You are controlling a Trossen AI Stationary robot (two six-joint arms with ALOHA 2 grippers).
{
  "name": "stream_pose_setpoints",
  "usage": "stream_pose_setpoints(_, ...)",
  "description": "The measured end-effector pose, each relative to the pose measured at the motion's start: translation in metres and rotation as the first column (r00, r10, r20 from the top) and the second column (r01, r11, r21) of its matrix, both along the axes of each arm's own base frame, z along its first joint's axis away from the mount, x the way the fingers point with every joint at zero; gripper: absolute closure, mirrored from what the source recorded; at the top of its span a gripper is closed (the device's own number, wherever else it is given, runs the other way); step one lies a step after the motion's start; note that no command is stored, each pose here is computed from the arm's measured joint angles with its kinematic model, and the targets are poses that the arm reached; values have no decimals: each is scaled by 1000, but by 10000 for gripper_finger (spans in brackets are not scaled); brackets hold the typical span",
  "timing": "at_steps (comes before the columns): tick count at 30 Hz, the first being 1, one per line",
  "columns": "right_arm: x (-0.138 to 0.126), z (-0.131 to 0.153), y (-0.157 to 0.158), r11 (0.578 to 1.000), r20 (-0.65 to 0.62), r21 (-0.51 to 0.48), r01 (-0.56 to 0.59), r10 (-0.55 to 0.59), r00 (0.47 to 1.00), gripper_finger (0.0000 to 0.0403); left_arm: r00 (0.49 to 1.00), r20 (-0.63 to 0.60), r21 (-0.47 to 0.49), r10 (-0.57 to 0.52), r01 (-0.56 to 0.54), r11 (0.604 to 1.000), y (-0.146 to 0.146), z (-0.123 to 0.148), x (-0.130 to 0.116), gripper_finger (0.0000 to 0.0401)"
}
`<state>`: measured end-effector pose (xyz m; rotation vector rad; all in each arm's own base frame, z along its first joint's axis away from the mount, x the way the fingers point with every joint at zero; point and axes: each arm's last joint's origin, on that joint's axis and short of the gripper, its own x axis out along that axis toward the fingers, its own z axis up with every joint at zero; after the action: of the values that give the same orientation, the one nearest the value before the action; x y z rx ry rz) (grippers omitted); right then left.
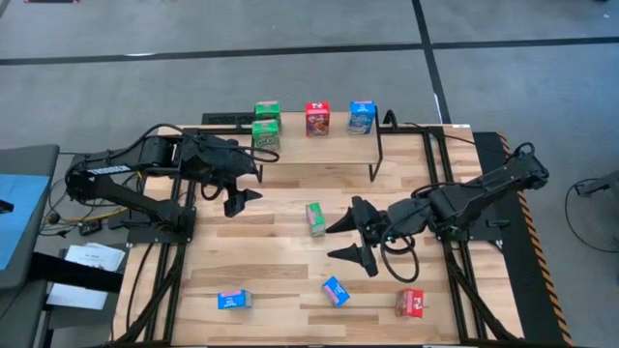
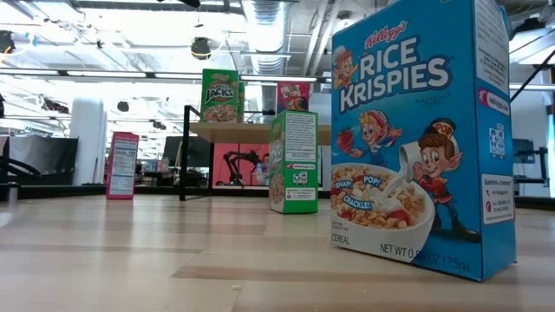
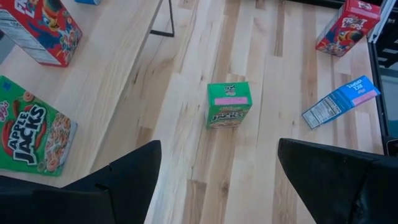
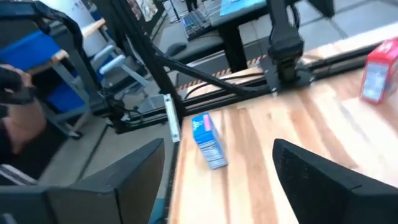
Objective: Stack cereal on shelf
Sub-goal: Put the right blue cereal box on the shelf aligned with the other blue cereal box
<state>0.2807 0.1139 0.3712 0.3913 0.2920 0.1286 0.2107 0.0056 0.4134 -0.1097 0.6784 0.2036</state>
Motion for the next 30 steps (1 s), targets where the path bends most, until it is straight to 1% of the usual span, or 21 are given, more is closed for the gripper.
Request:
stream_pose_setpoints(4, -2, -1, 4, 997, -25, 73, 2, 0, 1000, 70, 1000, 8, -4, 4, -4, 1000, 0, 1, 0, 88)
stream_pose_setpoints(9, -4, -1, 9, 996, -32, 85, -11, 14, 999, 69, 1000, 9, -10, 8, -8, 1000, 0, 1, 0, 88)
stream_pose_setpoints(15, -7, -1, 15, 984, -50, 176, -6, 15, 999, 71, 999, 19, -35, 29, -29, 999, 0, 1, 1, 88)
stream_pose_setpoints(18, -9, 2, 21, 979, -21, 204, -25, 30, 999, 71, 999, 19, -45, 37, -36, 998, 0, 1, 1, 88)
stream_pose_setpoints(20, -6, 5, 25, 973, 28, 225, -45, 40, 999, 71, 999, 19, -44, 36, -35, 998, 0, 1, 1, 88)
stream_pose_setpoints(25, -8, 11, 35, 974, 107, 203, -99, 79, 991, 71, 1000, 16, -30, 24, -24, 999, 0, 1, 1, 88)
stream_pose_setpoints(30, -9, 4, 37, 974, 46, 207, -87, 79, 996, 71, 1000, 16, -30, 24, -24, 999, 0, 1, 1, 88)
